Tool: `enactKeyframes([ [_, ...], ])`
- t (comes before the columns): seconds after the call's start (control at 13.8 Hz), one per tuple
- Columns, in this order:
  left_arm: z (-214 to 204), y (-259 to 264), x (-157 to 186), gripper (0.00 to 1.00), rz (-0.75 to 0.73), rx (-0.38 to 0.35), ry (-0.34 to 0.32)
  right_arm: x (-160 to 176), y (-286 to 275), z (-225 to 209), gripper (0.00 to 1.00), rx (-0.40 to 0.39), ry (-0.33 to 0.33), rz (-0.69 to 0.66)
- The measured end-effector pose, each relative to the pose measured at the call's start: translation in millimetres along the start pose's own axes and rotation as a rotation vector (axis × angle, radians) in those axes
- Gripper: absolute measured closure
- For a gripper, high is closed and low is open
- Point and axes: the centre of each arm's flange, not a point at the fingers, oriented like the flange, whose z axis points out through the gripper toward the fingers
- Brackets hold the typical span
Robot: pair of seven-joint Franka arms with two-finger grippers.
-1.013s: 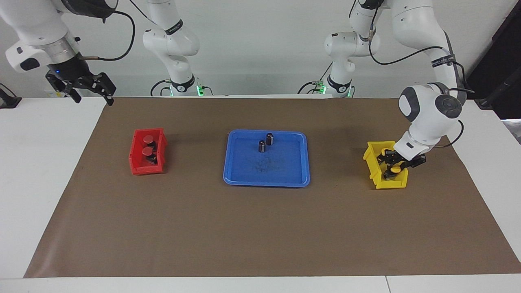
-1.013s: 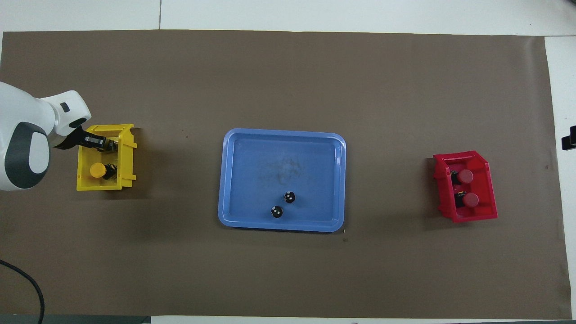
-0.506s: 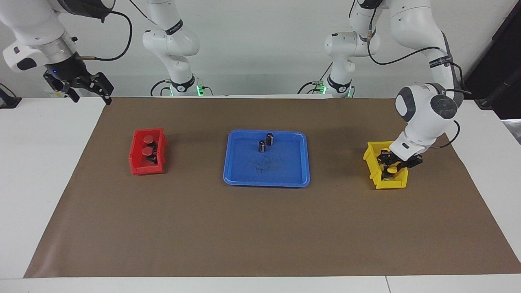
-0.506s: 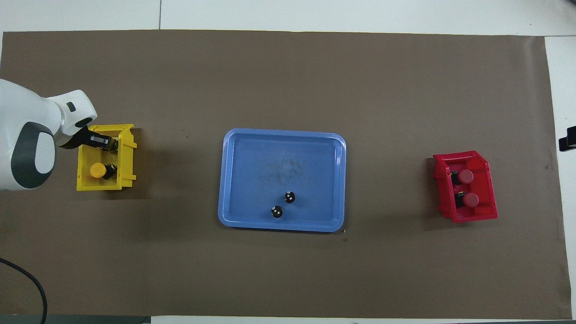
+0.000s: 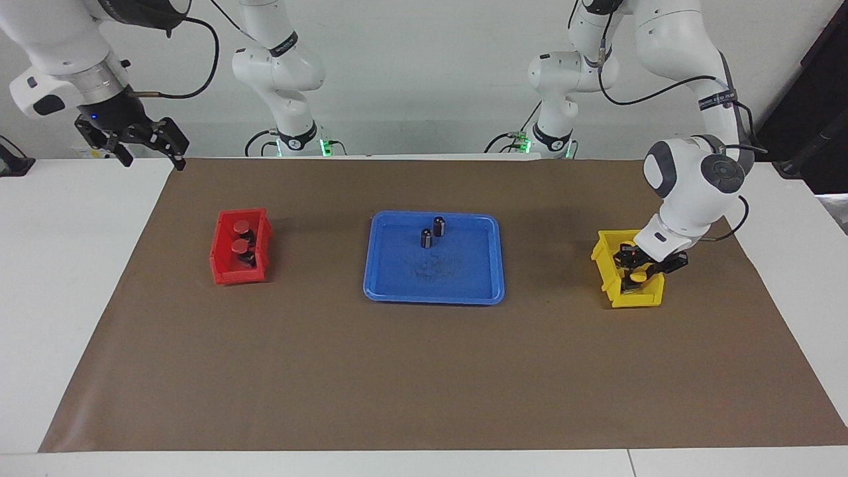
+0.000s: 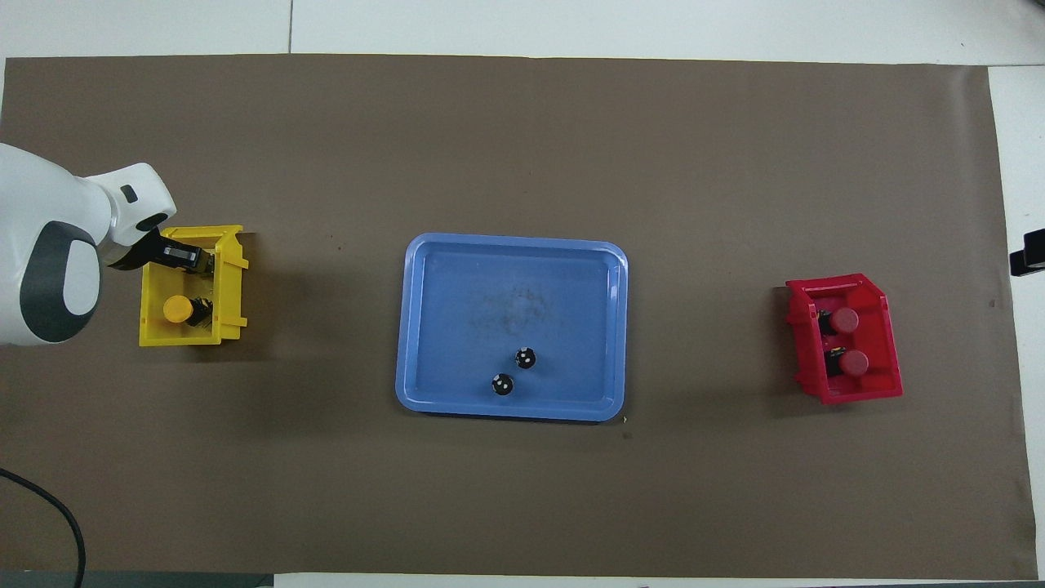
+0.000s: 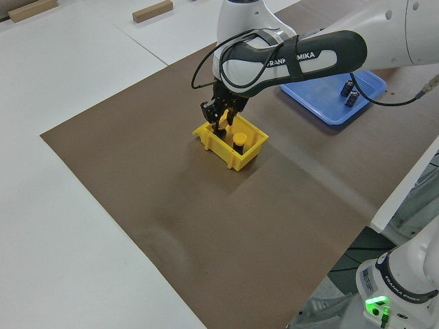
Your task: Sort red and yellow buttons by color
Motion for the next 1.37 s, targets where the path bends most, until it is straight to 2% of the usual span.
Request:
enactKeyframes([
  [0.07, -2, 0, 1, 0.44, -0.001, 0.001, 0.002, 0, 0, 0, 0.0, 0.0, 0.0, -0.001],
  [0.14, -6, -1, 2, 0.44, -0.001, 0.001, 0.004, 0, -2, 0, 0.0, 0.0, -0.001, -0.004],
  [0.29, -23, -3, 8, 0.31, -0.005, 0.002, 0.001, 0, -10, 1, 0.0, -0.001, -0.007, -0.019],
  [0.36, -36, -5, 11, 0.31, -0.007, 0.001, -0.003, 0, -14, 1, 0.0, -0.001, -0.008, -0.027],
  [0.58, -86, -9, 19, 0.02, -0.016, -0.008, -0.033, 0, -26, 0, 0.0, -0.002, -0.009, -0.048],
  [0.8, -146, -2, 23, 0.0, -0.042, -0.035, -0.049, 0, -27, 0, 0.0, -0.002, -0.009, -0.05],
  [1.01, -195, 17, 23, 0.0, -0.131, -0.055, -0.012, 0, -27, 0, 0.0, -0.002, -0.009, -0.05],
  [1.16, -225, 28, 9, 0.0, -0.155, -0.076, 0.003, 0, -27, 0, 0.0, -0.002, -0.009, -0.05],
  [1.37, -250, 45, -8, 0.0, -0.141, -0.081, -0.011, 0, -27, 0, 0.0, -0.002, -0.009, -0.05],
])
